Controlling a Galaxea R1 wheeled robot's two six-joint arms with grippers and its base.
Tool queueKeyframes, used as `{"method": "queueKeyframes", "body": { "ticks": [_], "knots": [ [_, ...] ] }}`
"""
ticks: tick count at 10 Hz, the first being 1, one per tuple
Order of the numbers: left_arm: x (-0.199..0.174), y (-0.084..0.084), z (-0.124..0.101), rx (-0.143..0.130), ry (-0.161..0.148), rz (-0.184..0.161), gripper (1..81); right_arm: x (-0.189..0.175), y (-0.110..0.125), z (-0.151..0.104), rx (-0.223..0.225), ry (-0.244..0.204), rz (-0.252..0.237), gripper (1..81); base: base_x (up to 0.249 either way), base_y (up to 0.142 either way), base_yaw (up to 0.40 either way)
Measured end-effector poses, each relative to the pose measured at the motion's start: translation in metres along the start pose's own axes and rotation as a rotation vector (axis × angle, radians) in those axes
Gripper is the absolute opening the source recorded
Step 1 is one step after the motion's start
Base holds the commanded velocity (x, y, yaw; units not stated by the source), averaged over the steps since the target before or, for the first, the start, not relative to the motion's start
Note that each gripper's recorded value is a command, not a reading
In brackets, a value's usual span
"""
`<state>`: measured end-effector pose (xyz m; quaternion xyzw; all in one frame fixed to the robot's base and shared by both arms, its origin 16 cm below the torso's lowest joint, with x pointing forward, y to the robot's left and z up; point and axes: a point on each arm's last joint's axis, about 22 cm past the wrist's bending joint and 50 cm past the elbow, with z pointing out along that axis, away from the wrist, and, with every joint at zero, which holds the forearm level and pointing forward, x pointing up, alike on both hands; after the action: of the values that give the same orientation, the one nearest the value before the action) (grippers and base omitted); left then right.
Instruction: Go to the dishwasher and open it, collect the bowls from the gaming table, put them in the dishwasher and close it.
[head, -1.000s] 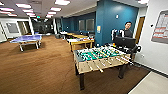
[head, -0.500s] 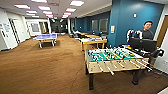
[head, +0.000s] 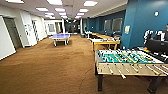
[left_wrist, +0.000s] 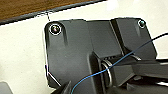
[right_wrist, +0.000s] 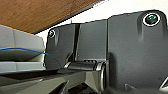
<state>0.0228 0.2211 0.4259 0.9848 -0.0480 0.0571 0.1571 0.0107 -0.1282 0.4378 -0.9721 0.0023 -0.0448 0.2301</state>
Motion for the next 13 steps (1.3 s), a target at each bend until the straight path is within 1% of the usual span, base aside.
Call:
{"method": "queueKeyframes", "body": {
  "ticks": [2, 3, 4, 6, 9, 11, 13],
  "knots": [
    [-0.001, 0.0, 0.0, 0.0, -0.001, 0.0, 81.1, 0.0, 0.001, 0.0, -0.001, 0.001, -0.001, 81.1, 0.0, 0.0, 0.355],
    [0.001, -0.004, -0.001, 0.006, -0.001, 0.001, 81.1, 0.004, -0.003, 0.001, 0.005, 0.007, -0.004, 81.1, 0.0, 0.0, 0.178],
    [0.004, -0.002, 0.0, 0.003, 0.007, 0.001, 81.1, 0.006, -0.005, 0.002, 0.007, 0.008, -0.007, 81.1, 0.0, 0.0, 0.0],
    [-0.006, 0.001, 0.0, -0.001, -0.009, -0.002, 81.1, 0.007, -0.004, 0.001, 0.005, 0.007, -0.012, 81.1, 0.0, 0.0, 0.0],
    [0.004, -0.001, 0.0, 0.001, 0.005, 0.0, 81.1, 0.001, 0.0, 0.001, -0.001, 0.001, -0.009, 81.1, -0.023, -0.027, -0.044],
    [0.001, -0.001, 0.0, 0.002, 0.0, -0.001, 81.1, 0.0, 0.001, 0.0, -0.003, 0.0, -0.01, 81.1, 0.0, 0.0, 0.0],
    [0.002, 0.004, 0.001, -0.005, 0.0, -0.001, 81.1, 0.0, 0.001, 0.0, -0.003, 0.001, -0.01, 81.1, 0.0, 0.0, 0.0]
  ]
}}
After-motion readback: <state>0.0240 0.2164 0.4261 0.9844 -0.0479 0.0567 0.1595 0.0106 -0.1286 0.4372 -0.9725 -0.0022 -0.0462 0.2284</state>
